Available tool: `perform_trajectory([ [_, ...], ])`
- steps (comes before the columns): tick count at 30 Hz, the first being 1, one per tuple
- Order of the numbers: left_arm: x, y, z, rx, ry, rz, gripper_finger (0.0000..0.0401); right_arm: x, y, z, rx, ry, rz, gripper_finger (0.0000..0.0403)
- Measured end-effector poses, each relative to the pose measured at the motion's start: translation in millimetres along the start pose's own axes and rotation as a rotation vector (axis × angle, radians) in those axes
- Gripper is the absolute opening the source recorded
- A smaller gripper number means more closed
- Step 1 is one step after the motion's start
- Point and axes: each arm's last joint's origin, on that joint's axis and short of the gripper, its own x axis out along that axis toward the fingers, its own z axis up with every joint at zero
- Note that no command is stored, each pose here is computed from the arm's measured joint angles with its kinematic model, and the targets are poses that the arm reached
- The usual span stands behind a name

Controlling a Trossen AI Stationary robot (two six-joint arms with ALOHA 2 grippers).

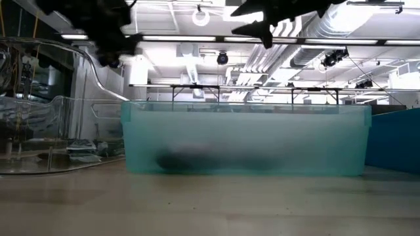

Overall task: Organize candy in baskets
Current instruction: Put the brown white chocolate bar into the transparent bin

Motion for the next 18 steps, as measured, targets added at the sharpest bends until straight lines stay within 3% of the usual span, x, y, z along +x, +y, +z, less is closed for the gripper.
perform_trajectory([
  [4,0,-17,-34,-0.161,0.081,-0.031,0.0001,0,-5,-7,-0.007,0.067,-0.036,0.0211],
  [9,13,-40,-69,-0.274,0.136,-0.068,0.0001,0,-6,-12,-0.014,0.118,-0.05,0.0211],
  [11,21,-44,-82,-0.311,0.202,-0.016,0.0001,0,-6,-13,-0.014,0.126,-0.054,0.0211],
  [15,33,-39,-102,-0.392,0.288,0.243,0.0001,-1,-8,-13,-0.048,0.122,-0.108,0.0211],
  [18,43,-38,-104,-0.453,0.296,0.288,0.0004,-1,-9,-13,-0.053,0.111,-0.147,0.0211],
])
